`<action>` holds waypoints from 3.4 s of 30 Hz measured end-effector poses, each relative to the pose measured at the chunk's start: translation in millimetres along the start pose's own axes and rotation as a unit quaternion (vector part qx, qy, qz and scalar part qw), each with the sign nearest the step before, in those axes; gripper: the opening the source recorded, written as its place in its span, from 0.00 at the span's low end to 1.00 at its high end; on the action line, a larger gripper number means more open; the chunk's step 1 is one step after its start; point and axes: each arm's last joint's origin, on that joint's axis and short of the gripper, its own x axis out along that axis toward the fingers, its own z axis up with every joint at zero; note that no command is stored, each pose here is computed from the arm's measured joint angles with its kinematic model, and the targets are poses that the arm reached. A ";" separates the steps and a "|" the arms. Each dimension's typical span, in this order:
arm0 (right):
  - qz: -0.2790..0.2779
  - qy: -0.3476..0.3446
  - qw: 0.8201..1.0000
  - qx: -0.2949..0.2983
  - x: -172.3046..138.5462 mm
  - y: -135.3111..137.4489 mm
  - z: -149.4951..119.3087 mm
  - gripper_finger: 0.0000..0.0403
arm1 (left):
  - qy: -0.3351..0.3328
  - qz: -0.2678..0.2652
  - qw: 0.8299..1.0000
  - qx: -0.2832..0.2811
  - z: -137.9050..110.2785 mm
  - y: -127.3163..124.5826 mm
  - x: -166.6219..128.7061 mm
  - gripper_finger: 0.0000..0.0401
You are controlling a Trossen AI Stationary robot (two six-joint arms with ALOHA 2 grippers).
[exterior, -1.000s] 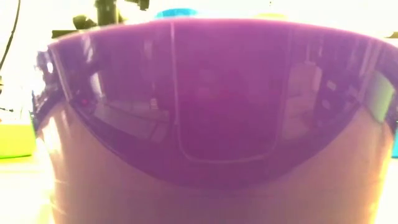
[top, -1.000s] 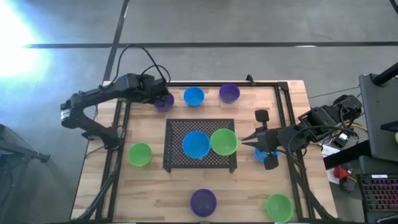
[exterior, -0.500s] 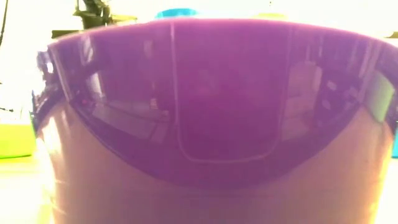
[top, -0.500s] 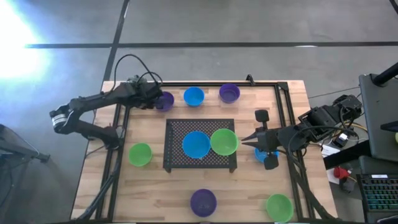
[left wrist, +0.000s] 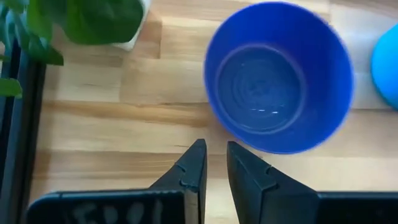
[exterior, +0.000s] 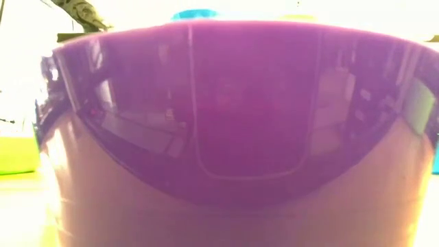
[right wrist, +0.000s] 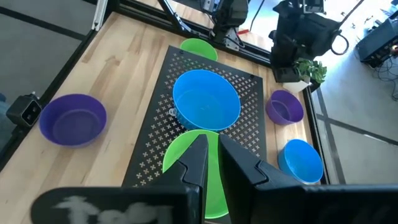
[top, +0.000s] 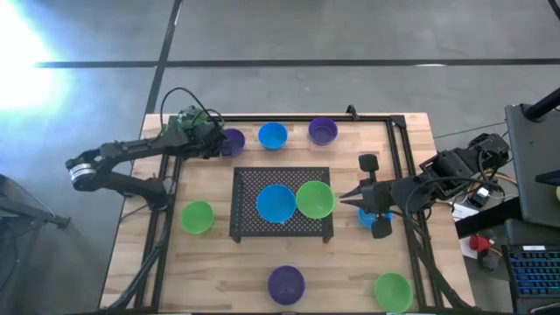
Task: Pick & Place Mini bowls
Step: Put the top left violet bowl on the shelf
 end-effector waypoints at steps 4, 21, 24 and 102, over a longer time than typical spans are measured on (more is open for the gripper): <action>0.000 0.000 1.000 0.000 0.1 0.0 0.0 0.08 | -0.007 -0.009 1.000 -0.014 -4.3 2.8 9.4 0.14; -0.001 0.000 1.000 -0.004 0.1 0.0 0.0 0.08 | -0.035 -0.049 0.997 -0.049 -5.8 2.9 22.9 0.14; -0.001 0.000 1.000 -0.004 0.1 0.0 0.0 0.08 | -0.034 -0.047 0.997 -0.049 -6.2 3.4 23.2 0.14; -0.001 -0.003 1.000 -0.006 0.1 -0.1 0.7 0.08 | -0.081 -0.111 0.982 -0.128 -18.3 12.3 47.0 0.14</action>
